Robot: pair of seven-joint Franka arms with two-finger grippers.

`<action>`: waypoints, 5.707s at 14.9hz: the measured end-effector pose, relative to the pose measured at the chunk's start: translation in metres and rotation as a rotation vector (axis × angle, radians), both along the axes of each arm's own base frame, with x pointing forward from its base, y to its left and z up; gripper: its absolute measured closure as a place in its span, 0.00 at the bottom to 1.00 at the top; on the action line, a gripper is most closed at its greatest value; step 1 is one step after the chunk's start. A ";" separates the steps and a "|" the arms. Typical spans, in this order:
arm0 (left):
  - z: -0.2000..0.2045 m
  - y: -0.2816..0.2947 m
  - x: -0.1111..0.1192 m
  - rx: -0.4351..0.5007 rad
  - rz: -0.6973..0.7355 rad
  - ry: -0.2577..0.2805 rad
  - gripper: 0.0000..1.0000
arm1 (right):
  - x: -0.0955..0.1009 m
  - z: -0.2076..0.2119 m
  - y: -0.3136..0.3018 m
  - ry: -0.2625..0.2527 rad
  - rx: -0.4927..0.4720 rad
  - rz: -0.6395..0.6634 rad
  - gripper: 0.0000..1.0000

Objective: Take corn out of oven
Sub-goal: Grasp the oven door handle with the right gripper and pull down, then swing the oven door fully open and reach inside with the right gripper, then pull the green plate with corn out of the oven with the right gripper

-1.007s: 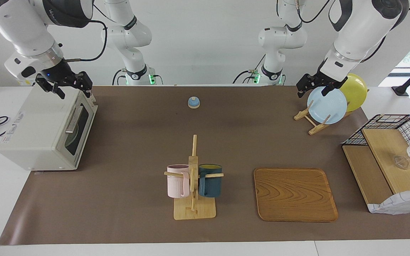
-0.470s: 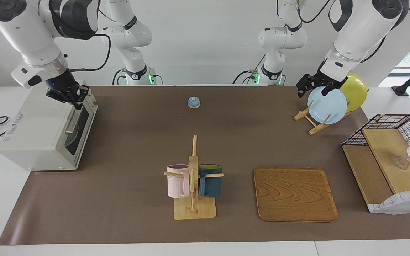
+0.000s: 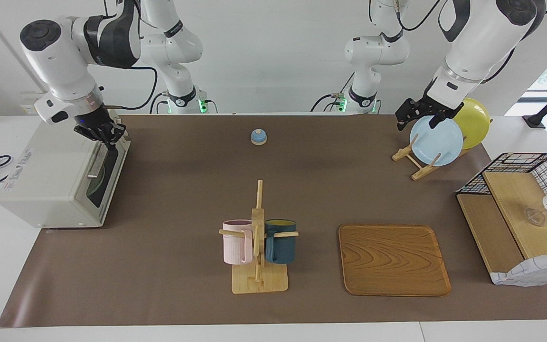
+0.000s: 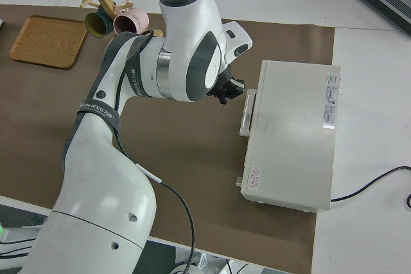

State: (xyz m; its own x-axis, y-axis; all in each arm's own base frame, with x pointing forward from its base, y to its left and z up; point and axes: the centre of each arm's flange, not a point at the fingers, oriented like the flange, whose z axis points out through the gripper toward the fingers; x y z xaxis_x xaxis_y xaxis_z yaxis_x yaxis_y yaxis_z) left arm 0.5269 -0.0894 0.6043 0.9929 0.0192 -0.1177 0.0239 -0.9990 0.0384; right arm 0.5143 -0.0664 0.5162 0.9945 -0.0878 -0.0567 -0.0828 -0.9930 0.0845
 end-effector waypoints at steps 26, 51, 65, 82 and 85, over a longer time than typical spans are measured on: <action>0.000 0.000 0.000 0.000 0.000 0.000 0.00 | -0.008 -0.053 -0.013 0.046 -0.057 0.088 0.99; 0.000 0.000 0.000 0.000 0.001 0.000 0.00 | 0.010 -0.208 0.082 -0.034 0.048 0.175 0.99; 0.000 0.000 0.000 0.000 0.001 0.000 0.00 | 0.028 -0.099 0.019 0.067 0.065 0.033 0.74; 0.000 0.000 0.000 0.000 0.001 0.000 0.00 | 0.004 -0.148 -0.001 0.022 0.078 0.155 0.74; 0.000 0.000 0.000 0.000 0.001 0.000 0.00 | 0.001 -0.152 -0.001 0.015 0.077 0.156 0.74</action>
